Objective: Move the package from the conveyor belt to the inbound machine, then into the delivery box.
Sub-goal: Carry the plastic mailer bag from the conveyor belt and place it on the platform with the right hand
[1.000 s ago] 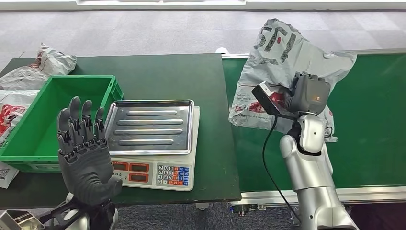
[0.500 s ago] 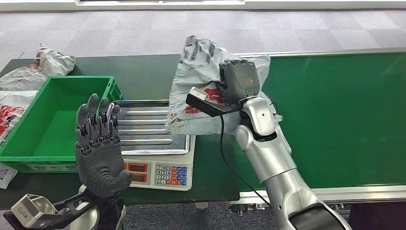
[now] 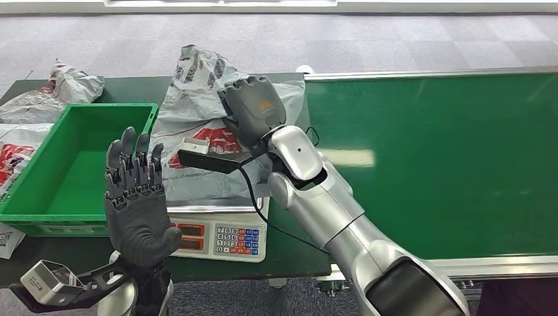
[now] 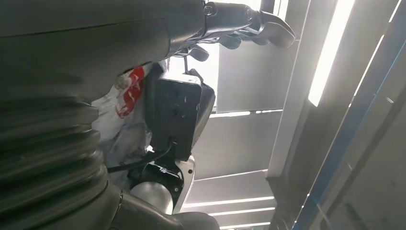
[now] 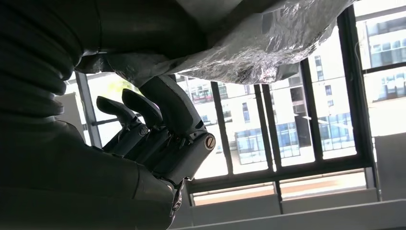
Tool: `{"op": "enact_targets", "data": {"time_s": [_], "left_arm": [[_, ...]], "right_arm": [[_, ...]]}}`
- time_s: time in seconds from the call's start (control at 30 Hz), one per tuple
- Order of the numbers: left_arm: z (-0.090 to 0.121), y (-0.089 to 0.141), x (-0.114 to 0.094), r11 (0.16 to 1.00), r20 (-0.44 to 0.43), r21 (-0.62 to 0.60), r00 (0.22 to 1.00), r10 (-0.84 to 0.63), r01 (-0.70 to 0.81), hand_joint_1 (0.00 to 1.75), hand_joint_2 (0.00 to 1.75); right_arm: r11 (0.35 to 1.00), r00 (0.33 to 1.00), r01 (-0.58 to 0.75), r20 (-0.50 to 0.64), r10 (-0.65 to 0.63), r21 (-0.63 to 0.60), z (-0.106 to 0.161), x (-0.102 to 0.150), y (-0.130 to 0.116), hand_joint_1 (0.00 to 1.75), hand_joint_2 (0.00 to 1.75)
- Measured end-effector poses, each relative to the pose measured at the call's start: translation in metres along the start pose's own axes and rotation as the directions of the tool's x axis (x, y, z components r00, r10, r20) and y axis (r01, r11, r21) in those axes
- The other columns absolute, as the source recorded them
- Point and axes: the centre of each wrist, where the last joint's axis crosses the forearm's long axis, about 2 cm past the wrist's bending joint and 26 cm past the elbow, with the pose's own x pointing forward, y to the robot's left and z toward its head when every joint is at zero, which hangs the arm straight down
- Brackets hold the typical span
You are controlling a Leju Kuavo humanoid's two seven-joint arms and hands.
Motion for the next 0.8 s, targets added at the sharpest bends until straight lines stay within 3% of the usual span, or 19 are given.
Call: {"op": "enact_targets", "data": {"time_s": [0.2, 0.37, 0.57, 0.67, 0.8], "left_arm": [[0.0, 0.004, 0.001, 0.999, 0.001, 0.023, 1.0, -0.029, 0.029, 0.0, 1.75], [-0.005, 0.013, 0.011, 0.975, 0.05, 0.193, 0.991, -0.121, 0.109, 0.0, 1.75], [-0.004, 0.022, 0.019, 0.954, 0.06, 0.252, 0.982, -0.18, 0.16, 0.0, 1.75], [-0.005, 0.03, 0.028, 0.881, 0.045, 0.388, 0.95, -0.31, 0.269, 0.0, 1.75], [-0.008, 0.041, 0.048, 0.715, 0.01, 0.564, 0.863, -0.505, 0.412, 0.0, 1.75]], "right_arm": [[0.999, 1.0, 0.025, -0.001, -0.025, 0.032, -0.001, 0.004, 0.007, 1.75, 1.75], [0.988, 0.994, 0.109, 0.006, -0.11, 0.108, 0.001, 0.005, 0.018, 1.75, 1.75], [0.979, 0.992, 0.12, 0.024, -0.125, 0.162, 0.002, 0.007, 0.023, 1.75, 1.75], [0.953, 0.976, 0.198, 0.042, -0.212, 0.229, 0.003, 0.009, 0.028, 1.75, 1.75], [0.913, 0.947, 0.283, 0.065, -0.314, 0.294, 0.006, 0.018, 0.037, 1.75, 1.75]]}}
